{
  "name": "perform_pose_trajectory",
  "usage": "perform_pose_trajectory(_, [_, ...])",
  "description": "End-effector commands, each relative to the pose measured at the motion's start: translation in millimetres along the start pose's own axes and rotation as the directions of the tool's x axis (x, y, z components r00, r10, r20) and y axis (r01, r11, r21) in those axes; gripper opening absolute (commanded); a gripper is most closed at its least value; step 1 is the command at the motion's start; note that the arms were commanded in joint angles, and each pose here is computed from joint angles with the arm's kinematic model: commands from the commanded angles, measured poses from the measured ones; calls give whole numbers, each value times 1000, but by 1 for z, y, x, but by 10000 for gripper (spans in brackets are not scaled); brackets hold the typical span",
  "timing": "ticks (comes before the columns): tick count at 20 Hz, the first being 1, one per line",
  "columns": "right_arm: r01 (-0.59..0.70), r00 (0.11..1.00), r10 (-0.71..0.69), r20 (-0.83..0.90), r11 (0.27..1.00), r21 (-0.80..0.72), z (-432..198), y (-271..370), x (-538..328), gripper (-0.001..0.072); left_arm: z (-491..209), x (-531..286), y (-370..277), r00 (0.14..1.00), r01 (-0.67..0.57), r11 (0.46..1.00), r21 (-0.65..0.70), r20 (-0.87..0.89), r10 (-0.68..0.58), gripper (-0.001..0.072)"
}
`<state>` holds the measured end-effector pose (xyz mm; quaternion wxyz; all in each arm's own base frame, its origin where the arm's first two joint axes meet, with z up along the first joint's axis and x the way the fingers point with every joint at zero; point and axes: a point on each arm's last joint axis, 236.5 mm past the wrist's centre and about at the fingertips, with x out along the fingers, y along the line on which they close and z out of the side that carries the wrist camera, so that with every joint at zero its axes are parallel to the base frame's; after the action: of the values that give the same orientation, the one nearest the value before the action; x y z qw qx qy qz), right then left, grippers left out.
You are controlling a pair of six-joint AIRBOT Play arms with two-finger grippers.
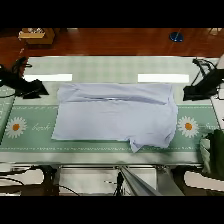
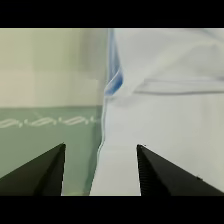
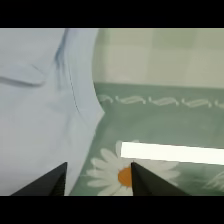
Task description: Fold the shirts.
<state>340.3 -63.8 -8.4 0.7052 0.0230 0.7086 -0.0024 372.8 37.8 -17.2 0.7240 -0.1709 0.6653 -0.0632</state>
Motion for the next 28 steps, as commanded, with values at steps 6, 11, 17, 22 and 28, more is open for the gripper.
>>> perform_pose_trajectory(6, [-403, 915, 397, 76, 883, 239, -92, 22, 40, 493, -147, 14, 0, 904, 312, 901, -301, -198, -379, 720])
perform_pose_trajectory(11, [-407, 913, 388, 124, 880, 246, -100, 27, 49, 493, -165, 43, 4, 905, 289, 888, -357, -202, -376, 720])
perform_pose_trajectory(17, [-406, 914, 386, 126, 881, 242, -100, 27, 49, 492, -170, 59, 9, 921, 232, 908, -347, -222, -321, 720])
perform_pose_trajectory(22, [-411, 912, 391, 126, 879, 243, -100, 28, 48, 491, -173, 77, -1, 913, 186, 924, -333, -288, -288, 720])
perform_pose_trajectory(28, [-452, 892, 430, 142, 857, 247, -96, 37, 43, 492, -159, 105, -13, 939, 112, 945, -308, -278, -202, 91])
